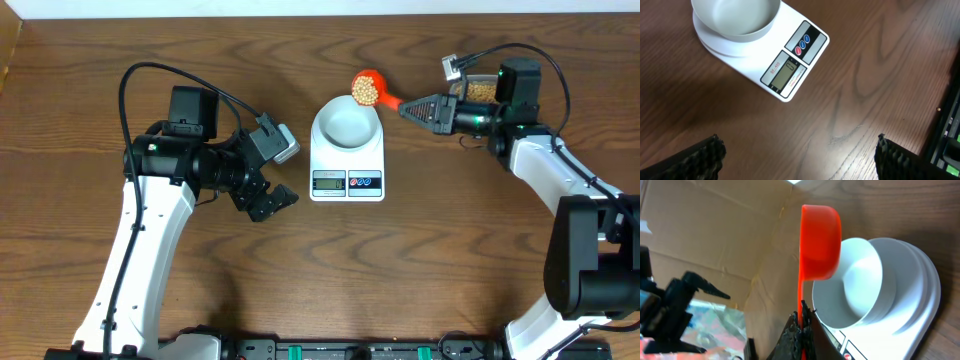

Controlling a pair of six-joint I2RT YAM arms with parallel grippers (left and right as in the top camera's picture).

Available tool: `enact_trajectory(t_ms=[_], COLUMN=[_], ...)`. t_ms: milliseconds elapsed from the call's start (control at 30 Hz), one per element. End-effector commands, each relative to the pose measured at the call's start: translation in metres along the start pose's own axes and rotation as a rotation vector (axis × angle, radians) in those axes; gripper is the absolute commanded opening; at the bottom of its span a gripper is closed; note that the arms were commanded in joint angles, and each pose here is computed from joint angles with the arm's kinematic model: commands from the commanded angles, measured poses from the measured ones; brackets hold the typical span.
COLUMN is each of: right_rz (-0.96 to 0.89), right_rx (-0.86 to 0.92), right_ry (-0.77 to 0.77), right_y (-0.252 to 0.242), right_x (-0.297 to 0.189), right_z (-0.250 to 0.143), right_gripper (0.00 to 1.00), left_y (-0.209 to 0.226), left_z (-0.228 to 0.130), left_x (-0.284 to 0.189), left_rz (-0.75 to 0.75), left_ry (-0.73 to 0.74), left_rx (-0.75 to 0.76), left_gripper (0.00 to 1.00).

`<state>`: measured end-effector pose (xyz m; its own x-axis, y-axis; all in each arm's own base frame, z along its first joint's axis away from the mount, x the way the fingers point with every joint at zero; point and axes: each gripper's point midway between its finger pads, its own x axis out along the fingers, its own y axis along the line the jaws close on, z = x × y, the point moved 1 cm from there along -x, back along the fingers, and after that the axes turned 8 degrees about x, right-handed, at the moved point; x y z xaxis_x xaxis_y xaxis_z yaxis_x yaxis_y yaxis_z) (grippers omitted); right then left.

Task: Scoop item into bowl and weigh 50g on scale
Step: 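Lift the filled scoop and carry it left over the scale bowl, then tilt the red scoop with the right gripper to pour soybeans into the bowl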

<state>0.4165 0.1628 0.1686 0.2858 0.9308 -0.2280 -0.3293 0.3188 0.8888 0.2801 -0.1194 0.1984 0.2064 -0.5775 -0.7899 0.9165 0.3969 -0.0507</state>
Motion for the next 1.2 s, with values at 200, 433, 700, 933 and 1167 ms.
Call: enact_trajectory(t_ms=[200,433,700,933,1167], right_rz=[0.014,0.013,0.01,-0.033,-0.032], right_rx=[-0.158,-0.178,-0.222,-0.232,-0.239], right_ry=[0.041,0.058,0.07,0.054,0.054], right_y=[0.001,0.002,0.0,-0.007,-0.007], right_x=[0.007,0.012,0.012,0.012,0.012], right_z=[-0.011,-0.016,-0.02,-0.017,-0.017], right_gripper=[0.01,0.01,0.01,0.01,0.01], left_y=[0.002,0.002,0.002,0.002,0.002], left_z=[0.005,0.005,0.005,0.005,0.005], left_x=[-0.007,-0.007,-0.007,-0.007,-0.007], left_rz=[0.026,0.026,0.026,0.026,0.026], left_ry=[-0.011,-0.011,-0.011,-0.011,-0.011], left_rx=[0.025,0.026,0.026,0.026,0.025], left_gripper=[0.98,0.98,0.98,0.98,0.98])
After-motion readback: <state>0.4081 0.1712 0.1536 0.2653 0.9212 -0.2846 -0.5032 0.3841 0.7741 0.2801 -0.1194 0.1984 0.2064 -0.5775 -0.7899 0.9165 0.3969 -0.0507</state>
